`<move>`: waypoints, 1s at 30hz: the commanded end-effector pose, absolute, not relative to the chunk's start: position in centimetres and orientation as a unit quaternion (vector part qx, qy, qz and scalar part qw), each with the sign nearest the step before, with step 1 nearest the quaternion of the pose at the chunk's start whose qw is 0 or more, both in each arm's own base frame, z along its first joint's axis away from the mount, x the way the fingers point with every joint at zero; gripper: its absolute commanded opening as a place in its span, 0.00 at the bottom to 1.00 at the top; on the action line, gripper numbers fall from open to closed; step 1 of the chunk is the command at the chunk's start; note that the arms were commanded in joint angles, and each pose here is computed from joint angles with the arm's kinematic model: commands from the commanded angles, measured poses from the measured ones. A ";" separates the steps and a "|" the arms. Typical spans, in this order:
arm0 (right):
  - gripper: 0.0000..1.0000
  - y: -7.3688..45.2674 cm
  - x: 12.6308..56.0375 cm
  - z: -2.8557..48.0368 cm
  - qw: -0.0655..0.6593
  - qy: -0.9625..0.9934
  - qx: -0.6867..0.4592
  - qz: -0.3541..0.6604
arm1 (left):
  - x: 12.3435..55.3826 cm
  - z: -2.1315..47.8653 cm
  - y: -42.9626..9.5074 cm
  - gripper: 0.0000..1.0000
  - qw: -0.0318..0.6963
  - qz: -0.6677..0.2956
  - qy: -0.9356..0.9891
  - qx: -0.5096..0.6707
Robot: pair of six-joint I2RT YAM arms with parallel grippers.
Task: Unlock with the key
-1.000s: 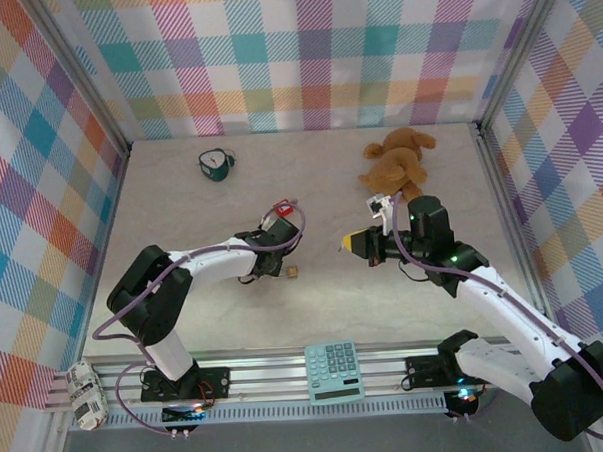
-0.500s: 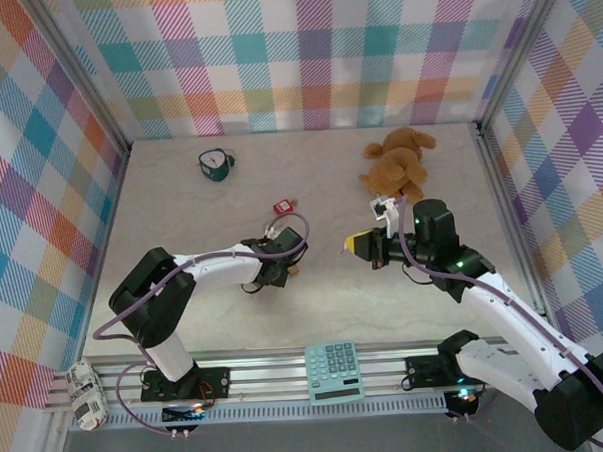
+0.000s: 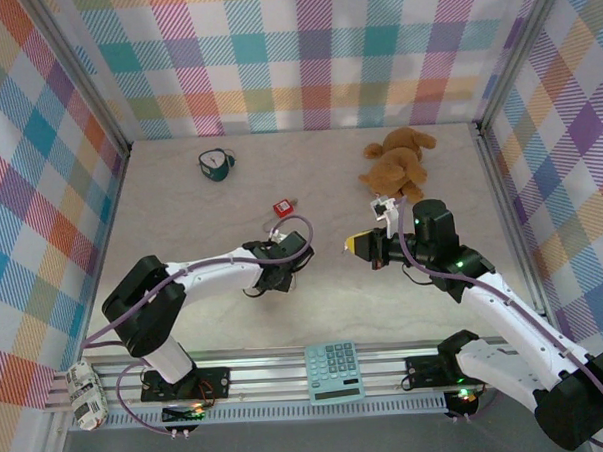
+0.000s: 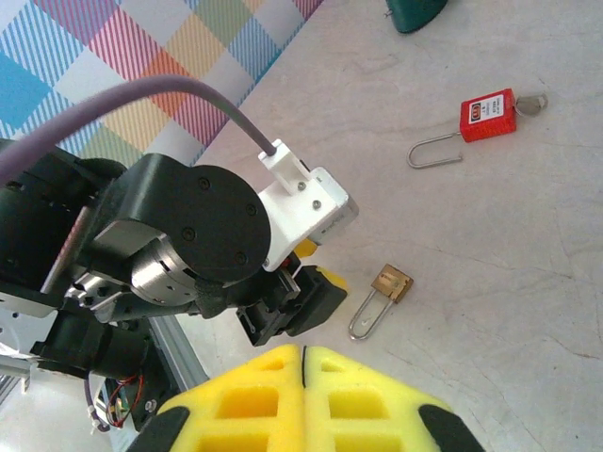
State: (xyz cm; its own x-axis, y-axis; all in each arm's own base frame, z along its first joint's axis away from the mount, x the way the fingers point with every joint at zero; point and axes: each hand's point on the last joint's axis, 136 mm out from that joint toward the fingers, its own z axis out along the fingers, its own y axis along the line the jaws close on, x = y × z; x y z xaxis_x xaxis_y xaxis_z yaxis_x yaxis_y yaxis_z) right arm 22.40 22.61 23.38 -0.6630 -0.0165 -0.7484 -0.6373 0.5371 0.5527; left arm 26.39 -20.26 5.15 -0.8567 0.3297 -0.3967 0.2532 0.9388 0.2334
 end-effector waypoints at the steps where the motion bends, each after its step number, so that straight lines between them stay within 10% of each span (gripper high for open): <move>1: 0.01 22.4 22.2 22.8 0.356 0.805 -0.202 0.429 | 26.7 6.5 -21.3 0.52 0.201 0.090 0.962 0.159; 30: 0.01 21.1 22.3 22.2 0.386 0.808 -0.185 0.404 | 26.0 4.4 -25.5 0.52 -0.001 -0.015 0.998 0.064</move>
State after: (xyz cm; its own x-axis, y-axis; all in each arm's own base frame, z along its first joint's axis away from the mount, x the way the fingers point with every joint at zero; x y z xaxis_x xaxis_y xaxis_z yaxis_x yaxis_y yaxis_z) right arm 22.48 20.95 21.89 -0.6489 0.0155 -0.7607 -0.5931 0.6159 0.5186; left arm 26.04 -24.59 3.46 -0.9875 0.1577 0.0001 0.1577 0.9874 0.0110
